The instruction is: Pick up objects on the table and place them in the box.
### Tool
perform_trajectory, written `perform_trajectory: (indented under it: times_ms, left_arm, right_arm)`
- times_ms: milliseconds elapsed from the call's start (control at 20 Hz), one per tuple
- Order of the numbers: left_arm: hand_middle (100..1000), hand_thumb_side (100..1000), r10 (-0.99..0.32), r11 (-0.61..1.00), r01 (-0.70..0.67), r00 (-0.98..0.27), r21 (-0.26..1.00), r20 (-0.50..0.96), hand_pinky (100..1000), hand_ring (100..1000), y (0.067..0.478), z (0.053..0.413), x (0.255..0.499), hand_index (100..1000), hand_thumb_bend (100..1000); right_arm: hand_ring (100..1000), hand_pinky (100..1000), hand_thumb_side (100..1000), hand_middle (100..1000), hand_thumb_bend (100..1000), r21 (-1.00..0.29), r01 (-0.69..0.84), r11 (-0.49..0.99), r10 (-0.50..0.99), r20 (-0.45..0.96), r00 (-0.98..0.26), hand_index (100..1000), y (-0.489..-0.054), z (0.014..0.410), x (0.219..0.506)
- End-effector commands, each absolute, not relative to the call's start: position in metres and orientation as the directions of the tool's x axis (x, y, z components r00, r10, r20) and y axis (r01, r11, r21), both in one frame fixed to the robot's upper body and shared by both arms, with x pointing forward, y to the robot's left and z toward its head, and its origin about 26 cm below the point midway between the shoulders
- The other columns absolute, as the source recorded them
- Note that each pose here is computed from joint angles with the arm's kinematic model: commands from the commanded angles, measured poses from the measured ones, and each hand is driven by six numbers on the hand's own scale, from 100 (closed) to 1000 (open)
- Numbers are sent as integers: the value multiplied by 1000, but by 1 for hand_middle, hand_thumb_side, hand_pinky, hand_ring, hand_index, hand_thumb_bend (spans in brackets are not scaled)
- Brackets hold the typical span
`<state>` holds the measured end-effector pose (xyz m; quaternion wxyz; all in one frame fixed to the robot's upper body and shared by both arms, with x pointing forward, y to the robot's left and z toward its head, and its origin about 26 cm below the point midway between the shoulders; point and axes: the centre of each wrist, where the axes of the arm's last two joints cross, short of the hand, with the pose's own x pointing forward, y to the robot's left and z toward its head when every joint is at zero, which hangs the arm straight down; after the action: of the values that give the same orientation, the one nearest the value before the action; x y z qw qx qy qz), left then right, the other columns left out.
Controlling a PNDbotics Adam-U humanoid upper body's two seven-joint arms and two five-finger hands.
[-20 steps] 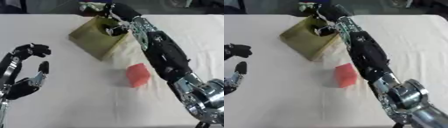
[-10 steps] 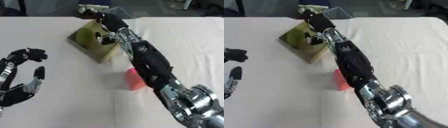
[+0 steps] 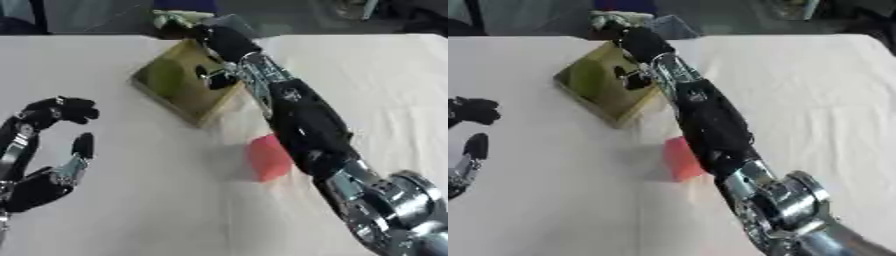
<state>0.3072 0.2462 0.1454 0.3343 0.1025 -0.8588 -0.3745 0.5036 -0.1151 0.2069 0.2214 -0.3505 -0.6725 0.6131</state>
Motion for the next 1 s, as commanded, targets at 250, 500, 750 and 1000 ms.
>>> perform_trajectory:
  times_ms: [250,500,750,1000]
  left_arm:
    - [626,565,-458,692,43,-746,721,484,675,805,257,149,304,751,100]
    - [626,570,-473,691,37,-732,722,490,674,806,262,147,303,751,100]
    - [626,570,-476,691,35,-729,722,492,673,806,264,146,303,751,100]
    - [627,571,-476,691,36,-729,722,492,673,806,264,146,303,752,100]
  right_arm:
    - [1000,955,218,1000,100,-985,172,8,553,-139,-821,1000,-161,254,496]
    - [1000,959,214,1000,100,-989,139,44,427,-107,-898,1000,-196,270,464]
    - [1000,966,209,999,100,-993,93,77,358,-60,-932,1000,-213,279,427]
    - [1000,976,204,984,100,-994,7,106,350,31,-936,1000,-230,268,406]
